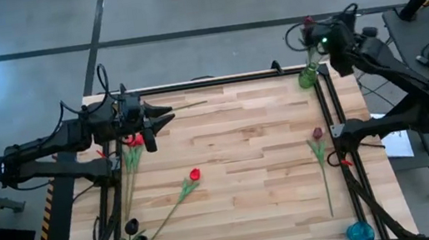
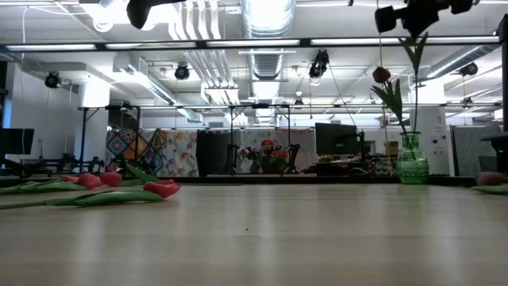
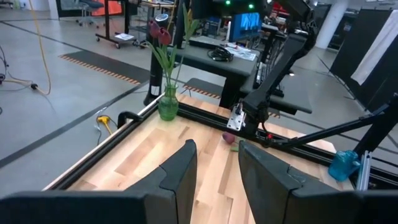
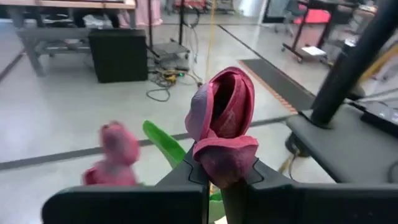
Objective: Sort flowers into vase by color
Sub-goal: Put the dark red tulip into the green vase
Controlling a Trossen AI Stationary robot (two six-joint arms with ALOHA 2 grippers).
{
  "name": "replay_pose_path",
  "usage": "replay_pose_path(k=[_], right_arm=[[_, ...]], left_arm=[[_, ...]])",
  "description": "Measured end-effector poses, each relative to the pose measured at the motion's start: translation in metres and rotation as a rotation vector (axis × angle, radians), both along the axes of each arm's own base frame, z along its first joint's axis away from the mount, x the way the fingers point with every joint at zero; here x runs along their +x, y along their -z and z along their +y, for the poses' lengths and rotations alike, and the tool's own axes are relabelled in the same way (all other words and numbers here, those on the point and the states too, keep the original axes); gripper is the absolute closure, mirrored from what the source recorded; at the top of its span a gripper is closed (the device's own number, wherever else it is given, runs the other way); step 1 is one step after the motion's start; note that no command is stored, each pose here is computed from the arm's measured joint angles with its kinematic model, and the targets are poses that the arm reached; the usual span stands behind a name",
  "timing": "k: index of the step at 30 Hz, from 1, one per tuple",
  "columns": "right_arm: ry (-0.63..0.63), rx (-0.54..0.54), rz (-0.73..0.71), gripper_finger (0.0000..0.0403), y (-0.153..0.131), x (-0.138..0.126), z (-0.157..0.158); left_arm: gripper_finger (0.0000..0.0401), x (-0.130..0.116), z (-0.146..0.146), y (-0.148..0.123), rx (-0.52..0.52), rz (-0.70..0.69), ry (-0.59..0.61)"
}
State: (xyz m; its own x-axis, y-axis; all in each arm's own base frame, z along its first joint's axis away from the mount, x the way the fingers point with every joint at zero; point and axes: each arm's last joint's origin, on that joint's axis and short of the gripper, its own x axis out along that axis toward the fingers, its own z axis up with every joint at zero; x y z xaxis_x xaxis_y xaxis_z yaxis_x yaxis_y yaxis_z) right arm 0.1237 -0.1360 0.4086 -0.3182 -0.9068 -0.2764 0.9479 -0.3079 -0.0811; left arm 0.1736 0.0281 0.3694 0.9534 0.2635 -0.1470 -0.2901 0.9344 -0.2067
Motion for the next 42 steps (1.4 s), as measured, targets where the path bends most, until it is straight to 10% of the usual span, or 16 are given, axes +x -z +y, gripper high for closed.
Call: replay_pose_path(k=[25,42], right_arm=[[0.005,0.215,-0.037,0.0378,0.041,0.001,-0.043],[-0.072,0.281,-0.085,0.0252,0.040,-0.002,-0.036]], left_arm=[[0.0294,0.000,0.000,-0.001,-0.005,-0.007,-0.019],[0.0294,0.000,0.000,-0.001,-0.015,-0.010,-0.021]])
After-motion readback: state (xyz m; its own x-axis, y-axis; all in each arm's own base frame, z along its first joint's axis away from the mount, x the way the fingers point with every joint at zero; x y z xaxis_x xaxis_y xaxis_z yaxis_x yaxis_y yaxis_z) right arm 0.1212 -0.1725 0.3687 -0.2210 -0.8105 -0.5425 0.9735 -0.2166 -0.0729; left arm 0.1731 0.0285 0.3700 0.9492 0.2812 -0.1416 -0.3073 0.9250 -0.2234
